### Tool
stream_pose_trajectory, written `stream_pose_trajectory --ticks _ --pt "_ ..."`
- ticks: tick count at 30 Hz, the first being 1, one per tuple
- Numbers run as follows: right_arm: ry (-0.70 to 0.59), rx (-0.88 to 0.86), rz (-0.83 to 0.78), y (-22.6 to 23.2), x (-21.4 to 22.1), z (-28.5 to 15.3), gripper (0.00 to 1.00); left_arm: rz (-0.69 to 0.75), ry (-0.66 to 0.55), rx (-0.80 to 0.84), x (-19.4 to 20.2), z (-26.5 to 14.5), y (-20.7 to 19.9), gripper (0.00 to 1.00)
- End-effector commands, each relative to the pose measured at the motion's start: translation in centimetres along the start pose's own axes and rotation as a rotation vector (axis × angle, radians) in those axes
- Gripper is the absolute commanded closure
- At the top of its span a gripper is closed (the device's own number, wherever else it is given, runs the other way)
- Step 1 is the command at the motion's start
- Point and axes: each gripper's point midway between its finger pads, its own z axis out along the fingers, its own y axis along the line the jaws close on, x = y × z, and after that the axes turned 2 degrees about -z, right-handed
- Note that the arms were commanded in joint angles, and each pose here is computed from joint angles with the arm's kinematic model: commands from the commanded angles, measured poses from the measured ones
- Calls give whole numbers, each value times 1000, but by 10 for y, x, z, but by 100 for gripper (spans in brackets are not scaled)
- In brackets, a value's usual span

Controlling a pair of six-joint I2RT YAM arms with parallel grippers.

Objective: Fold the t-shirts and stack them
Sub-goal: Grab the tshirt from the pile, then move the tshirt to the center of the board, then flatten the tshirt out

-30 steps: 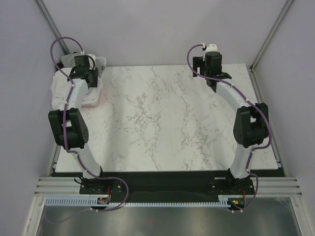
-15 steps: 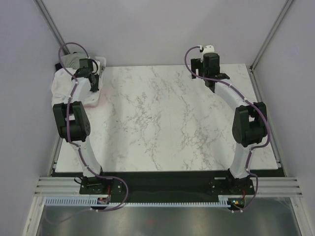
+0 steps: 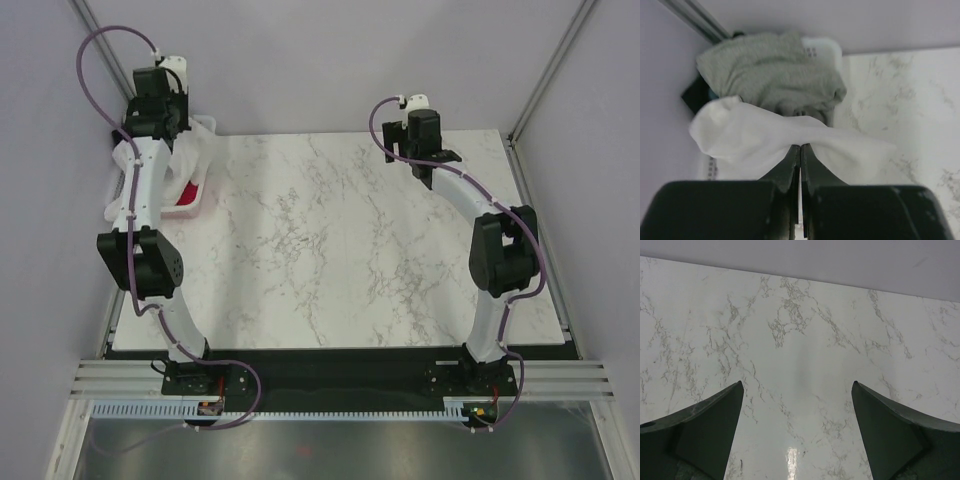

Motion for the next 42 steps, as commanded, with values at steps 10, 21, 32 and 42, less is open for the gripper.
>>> stream_pose_trajectory --ticks 10,21,32,42 --pt "-81 124 -10 -18 -29 -1 2 49 -521 546 -169 -172 -158 98" --pt "-102 175 -15 -45 -41 -12 2 105 -409 506 -126 -157 -197 8" --pt "152 -509 221 54 29 -10 5 108 144 586 68 -56 -215 14" --pt "190 -584 155 82 54 0 6 73 293 619 117 11 -245 21"
